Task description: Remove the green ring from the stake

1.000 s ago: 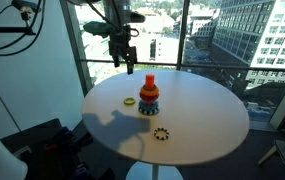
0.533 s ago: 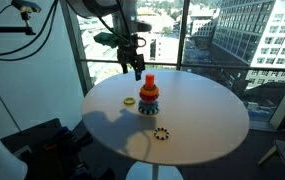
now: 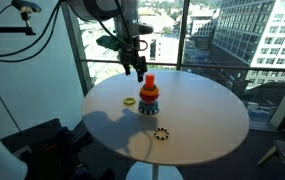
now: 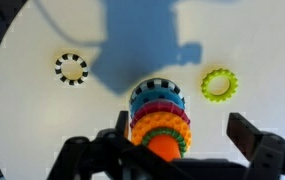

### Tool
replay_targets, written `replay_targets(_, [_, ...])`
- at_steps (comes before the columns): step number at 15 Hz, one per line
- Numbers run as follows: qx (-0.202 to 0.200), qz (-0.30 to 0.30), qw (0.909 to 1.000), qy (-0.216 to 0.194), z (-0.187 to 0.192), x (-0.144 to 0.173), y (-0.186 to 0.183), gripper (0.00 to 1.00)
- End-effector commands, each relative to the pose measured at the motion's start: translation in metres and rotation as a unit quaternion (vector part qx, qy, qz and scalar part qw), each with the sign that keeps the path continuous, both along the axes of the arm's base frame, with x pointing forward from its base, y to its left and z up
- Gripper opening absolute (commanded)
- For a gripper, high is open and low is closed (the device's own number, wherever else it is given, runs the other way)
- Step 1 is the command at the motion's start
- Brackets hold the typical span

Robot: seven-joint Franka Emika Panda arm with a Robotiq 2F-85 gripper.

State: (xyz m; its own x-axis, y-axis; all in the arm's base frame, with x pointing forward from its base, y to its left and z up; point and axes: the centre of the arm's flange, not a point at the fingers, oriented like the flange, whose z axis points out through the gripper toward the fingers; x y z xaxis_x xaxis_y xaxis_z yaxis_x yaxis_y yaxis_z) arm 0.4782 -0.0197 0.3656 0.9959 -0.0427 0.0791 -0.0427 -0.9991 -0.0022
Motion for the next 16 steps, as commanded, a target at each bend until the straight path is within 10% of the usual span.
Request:
replay_targets(1, [-0.006,-0.02,0.9995,-0.026,-0.015,0.013,-0.001,1.0])
replay_targets(16, [-0.019,-0.052,0.9958,-0.073,-0.056,0.053,-0.005,1.0])
